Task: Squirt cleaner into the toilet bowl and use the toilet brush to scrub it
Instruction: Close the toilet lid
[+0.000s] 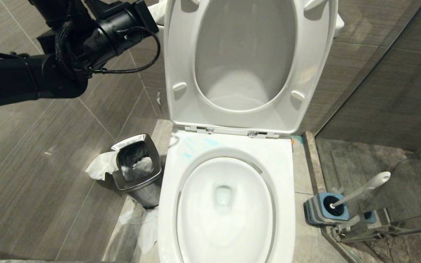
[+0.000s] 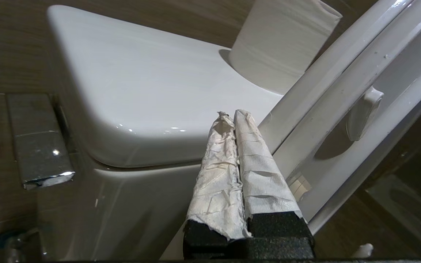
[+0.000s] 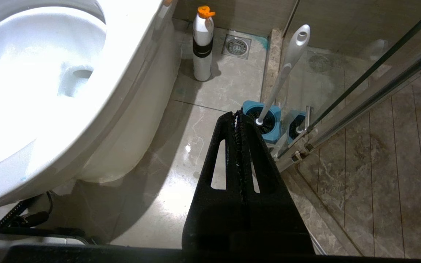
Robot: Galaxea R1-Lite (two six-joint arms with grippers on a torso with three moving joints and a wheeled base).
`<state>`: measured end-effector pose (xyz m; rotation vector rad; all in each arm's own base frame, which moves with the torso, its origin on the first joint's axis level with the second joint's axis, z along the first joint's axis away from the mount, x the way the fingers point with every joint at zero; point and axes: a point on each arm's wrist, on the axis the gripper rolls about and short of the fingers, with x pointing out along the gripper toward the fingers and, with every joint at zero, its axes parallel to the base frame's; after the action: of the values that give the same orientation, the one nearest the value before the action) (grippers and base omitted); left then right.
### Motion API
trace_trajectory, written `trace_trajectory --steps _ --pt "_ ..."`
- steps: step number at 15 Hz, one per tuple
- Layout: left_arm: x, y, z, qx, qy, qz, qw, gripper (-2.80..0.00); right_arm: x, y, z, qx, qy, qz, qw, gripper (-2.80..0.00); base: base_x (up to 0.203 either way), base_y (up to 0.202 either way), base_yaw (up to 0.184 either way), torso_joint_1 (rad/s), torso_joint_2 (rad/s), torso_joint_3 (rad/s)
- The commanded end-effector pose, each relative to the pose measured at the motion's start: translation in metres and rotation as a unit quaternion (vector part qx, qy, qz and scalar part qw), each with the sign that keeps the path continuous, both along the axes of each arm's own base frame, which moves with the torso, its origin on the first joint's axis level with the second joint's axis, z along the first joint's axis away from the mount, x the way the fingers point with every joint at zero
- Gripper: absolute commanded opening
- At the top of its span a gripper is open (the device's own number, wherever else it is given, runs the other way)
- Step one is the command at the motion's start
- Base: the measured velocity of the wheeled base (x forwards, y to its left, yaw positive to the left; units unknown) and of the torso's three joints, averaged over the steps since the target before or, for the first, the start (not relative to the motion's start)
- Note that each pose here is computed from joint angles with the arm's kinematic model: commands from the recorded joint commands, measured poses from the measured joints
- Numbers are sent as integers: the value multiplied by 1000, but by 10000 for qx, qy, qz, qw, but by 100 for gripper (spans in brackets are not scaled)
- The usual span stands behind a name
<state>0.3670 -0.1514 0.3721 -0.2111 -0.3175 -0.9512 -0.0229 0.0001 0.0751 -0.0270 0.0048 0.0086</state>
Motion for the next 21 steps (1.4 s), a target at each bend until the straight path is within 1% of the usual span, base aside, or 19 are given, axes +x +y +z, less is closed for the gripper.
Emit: trace_trajectory --steps 1,4,6,7,8,10,15,19,21 --pt "-2 -1 -10 135 199 -201 9995 -280 0 0 0 -3 6 3 10000 -280 0 0 0 0 0 0" --pt "-12 2 -13 63 531 -309 9981 -280 0 0 0 -3 -1 3 10000 -280 0 0 0 0 0 0" --pt "-22 6 -16 120 799 -340 9962 -280 0 0 0 -3 -1 3 10000 -280 0 0 0 0 0 0" --pt "-27 8 -18 153 1036 -368 9938 -280 0 0 0 -3 -1 3 10000 -280 0 0 0 0 0 0" --pt "-31 9 -16 110 1207 -407 9918 -280 0 0 0 -3 5 3 10000 -280 0 0 0 0 0 0" --pt "-35 12 -15 91 1458 -422 9884 -280 0 0 0 -3 -1 3 10000 -280 0 0 0 0 0 0" --pt "-54 22 -15 219 1873 -358 9814 -280 0 0 0 -3 5 3 10000 -280 0 0 0 0 0 0" --pt "-88 35 -17 363 2302 -335 9719 -280 0 0 0 -3 8 3 10000 -280 0 0 0 0 0 0" --pt "-106 41 -18 449 2532 -313 9659 -280 0 0 0 -3 -1 3 10000 -280 0 0 0 0 0 0"
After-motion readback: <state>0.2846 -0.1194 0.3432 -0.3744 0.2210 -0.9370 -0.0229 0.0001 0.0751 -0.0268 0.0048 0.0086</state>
